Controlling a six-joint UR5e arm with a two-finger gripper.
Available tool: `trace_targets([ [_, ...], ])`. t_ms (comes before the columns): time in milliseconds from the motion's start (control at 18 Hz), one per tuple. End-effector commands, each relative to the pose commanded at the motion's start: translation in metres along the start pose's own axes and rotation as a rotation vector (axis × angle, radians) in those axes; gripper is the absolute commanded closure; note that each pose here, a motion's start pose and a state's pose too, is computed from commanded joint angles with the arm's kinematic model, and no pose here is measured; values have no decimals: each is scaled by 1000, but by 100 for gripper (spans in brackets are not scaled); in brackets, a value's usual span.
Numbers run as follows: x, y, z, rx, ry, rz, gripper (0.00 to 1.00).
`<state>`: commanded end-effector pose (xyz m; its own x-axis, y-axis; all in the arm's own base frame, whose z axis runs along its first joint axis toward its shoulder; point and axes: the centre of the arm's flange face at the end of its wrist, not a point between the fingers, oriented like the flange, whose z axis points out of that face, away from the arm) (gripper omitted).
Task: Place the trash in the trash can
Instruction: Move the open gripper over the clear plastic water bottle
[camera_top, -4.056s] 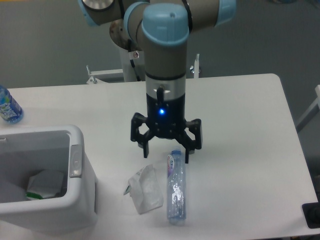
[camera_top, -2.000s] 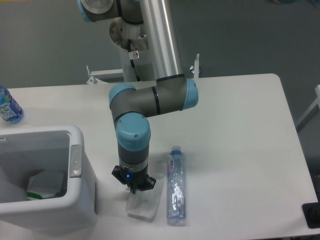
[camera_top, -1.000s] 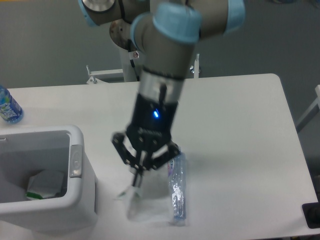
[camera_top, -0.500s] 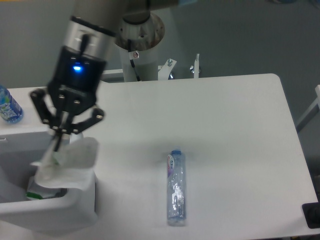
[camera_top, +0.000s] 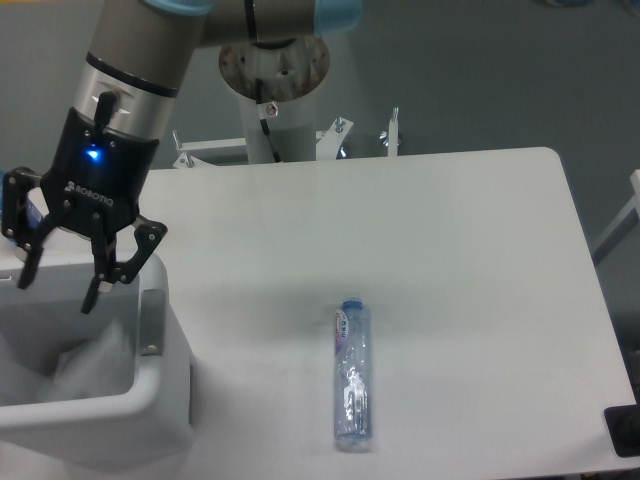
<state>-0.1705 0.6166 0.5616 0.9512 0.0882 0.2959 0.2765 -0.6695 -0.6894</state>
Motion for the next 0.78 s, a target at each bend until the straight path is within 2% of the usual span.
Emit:
trace_targets([
  [167, -18, 2, 7, -10, -18, -21, 0],
  [444, -129, 7, 19, -25, -107, -140, 0],
  [556, -173, 13, 32, -51, -176, -160, 0],
  [778, -236, 44, 70, -194, -352, -89, 0],
])
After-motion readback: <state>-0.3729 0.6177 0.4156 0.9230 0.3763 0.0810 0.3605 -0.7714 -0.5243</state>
